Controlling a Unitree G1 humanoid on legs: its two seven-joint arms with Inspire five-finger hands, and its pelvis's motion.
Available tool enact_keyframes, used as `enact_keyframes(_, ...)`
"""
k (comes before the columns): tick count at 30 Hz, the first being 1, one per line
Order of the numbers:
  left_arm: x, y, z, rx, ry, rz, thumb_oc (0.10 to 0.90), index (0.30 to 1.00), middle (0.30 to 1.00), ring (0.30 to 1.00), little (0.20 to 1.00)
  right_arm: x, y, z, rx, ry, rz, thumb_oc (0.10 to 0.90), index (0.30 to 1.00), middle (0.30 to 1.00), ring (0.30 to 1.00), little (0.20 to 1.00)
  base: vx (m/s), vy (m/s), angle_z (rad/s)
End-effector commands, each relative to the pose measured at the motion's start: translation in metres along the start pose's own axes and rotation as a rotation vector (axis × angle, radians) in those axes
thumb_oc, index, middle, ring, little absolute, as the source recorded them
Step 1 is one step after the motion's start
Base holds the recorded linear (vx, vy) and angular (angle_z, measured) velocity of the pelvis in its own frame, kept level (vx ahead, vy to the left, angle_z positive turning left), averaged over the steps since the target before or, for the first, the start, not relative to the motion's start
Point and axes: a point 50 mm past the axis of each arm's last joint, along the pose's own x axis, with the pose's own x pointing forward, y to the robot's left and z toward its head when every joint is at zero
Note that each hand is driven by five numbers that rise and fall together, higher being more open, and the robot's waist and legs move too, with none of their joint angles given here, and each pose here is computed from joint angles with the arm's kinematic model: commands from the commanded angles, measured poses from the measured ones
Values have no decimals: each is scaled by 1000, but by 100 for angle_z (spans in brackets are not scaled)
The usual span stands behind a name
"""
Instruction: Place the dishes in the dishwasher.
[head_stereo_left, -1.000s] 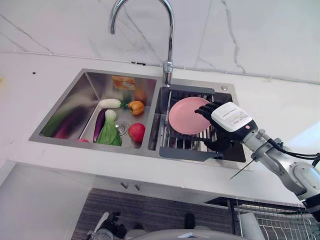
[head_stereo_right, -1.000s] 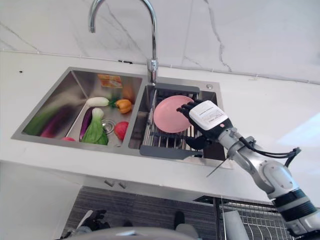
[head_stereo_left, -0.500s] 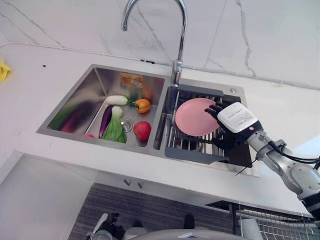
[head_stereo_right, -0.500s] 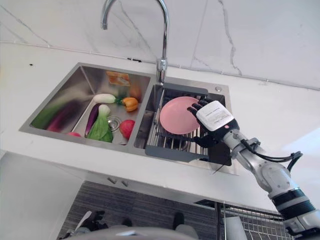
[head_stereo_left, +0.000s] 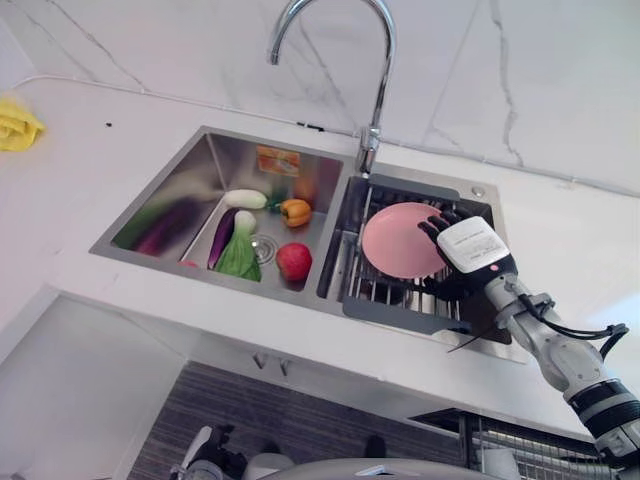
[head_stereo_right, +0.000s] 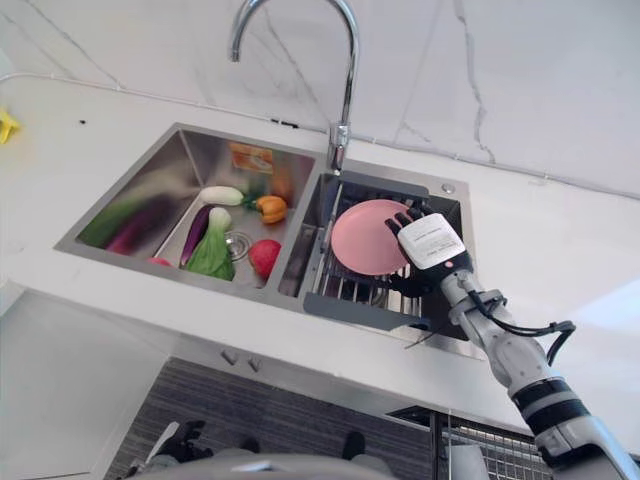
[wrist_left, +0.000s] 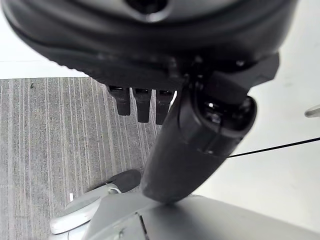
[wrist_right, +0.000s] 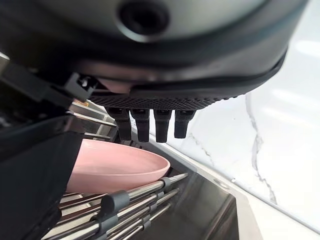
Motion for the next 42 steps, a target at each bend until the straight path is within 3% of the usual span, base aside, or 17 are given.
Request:
enact_keyframes(1,-1,-17,6,40,-10,-50,800,900,900,900,900,26,-41,-31,-107,119,-232,800,900,900,900,900,-1,3,13)
enact_keyframes(18,-1,-14,3,17,-2,-14,800,900,900,900,900,41,-40,-32,-164,98,-269,800,900,900,900,900,-2,-1,8)
enact_keyframes(27,-1,-12,1,8,7,-10,800,900,900,900,900,45,-25,-33,-209,52,-187,800,900,900,900,900,0,-2,10)
enact_keyframes(28,-1,-12,1,9,8,-10,800,900,900,900,900,46,-24,-32,-216,43,-181,653,679,679,679,679,2,-5,15)
enact_keyframes(29,-1,-13,1,10,7,-13,800,900,900,900,900,46,-24,-31,-219,32,-177,536,505,505,505,505,2,-5,11)
enact_keyframes(30,-1,-13,1,10,7,-13,800,900,900,900,900,46,-24,-31,-219,32,-177,536,505,505,505,505,5,-8,9)
enact_keyframes(31,-1,-12,0,25,8,-15,800,900,900,900,900,49,-27,-24,-233,-45,-182,400,300,300,300,300,3,-5,6)
enact_keyframes(42,-2,-13,-5,21,24,-23,800,900,900,900,900,51,-44,-16,-223,-161,-229,400,300,300,300,300,2,-5,6)
